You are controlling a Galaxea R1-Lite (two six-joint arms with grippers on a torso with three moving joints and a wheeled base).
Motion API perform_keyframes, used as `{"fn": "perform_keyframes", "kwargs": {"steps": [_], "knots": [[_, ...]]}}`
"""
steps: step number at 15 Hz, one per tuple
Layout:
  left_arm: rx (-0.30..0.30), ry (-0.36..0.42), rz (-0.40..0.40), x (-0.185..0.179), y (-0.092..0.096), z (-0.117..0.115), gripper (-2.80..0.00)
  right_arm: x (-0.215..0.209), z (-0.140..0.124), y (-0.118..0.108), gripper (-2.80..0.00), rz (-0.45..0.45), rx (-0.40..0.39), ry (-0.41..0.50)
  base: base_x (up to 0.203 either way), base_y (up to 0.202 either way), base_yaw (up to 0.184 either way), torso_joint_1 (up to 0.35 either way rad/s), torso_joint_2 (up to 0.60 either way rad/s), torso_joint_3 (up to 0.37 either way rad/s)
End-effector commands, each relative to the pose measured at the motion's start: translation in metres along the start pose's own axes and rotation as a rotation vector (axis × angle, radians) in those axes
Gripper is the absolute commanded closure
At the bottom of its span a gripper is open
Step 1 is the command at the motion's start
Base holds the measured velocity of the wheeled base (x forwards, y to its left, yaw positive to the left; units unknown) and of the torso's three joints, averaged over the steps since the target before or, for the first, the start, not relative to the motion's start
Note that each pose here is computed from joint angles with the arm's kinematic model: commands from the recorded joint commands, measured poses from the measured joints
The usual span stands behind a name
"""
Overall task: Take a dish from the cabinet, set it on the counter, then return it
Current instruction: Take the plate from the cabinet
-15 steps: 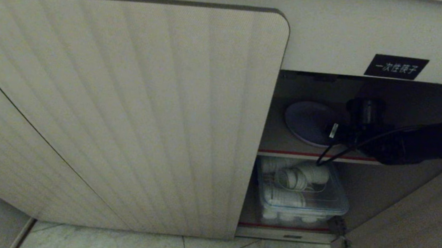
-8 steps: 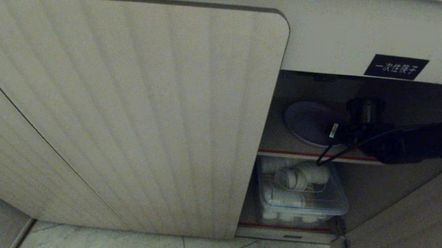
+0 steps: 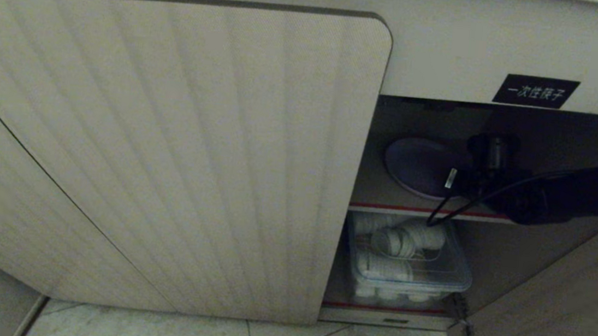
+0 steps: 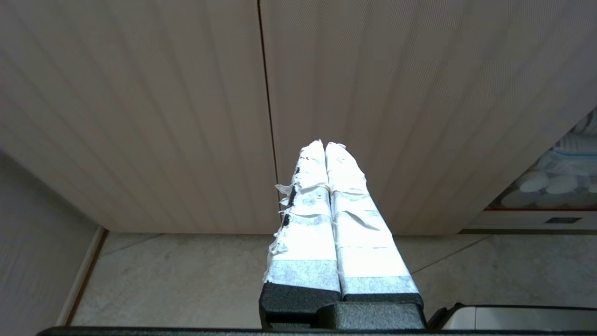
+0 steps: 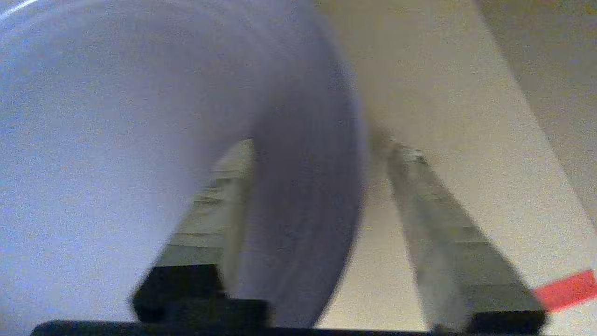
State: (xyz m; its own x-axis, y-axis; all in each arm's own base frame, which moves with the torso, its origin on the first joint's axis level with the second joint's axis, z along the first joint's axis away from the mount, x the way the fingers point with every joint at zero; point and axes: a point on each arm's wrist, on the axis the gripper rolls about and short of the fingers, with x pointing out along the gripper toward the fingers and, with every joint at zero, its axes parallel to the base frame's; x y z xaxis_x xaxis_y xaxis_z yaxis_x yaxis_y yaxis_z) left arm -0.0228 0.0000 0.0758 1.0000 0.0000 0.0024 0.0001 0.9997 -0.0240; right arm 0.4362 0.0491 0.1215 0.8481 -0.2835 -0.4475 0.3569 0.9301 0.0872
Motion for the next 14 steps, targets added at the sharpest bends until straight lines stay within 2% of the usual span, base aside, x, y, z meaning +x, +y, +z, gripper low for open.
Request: {"fn": "perform_keyframes", "kwargs": {"steps": [1,14], "knots": [[-0.001,-0.001,0.000,0.0000,0.0000,0.0000,0.00,0.0004,-0.0049,-0.0008,0.00,-0.005,0.007,0.013,0.000,0.000,0.000,0.000,0.00,0.000],[-0.001,-0.001,0.000,0.0000,0.0000,0.0000,0.00,-0.0067,-0.0088,0.0081,0.00,0.006,-0.001,0.008,0.000,0.000,0.000,0.000,0.00,0.000]]}}
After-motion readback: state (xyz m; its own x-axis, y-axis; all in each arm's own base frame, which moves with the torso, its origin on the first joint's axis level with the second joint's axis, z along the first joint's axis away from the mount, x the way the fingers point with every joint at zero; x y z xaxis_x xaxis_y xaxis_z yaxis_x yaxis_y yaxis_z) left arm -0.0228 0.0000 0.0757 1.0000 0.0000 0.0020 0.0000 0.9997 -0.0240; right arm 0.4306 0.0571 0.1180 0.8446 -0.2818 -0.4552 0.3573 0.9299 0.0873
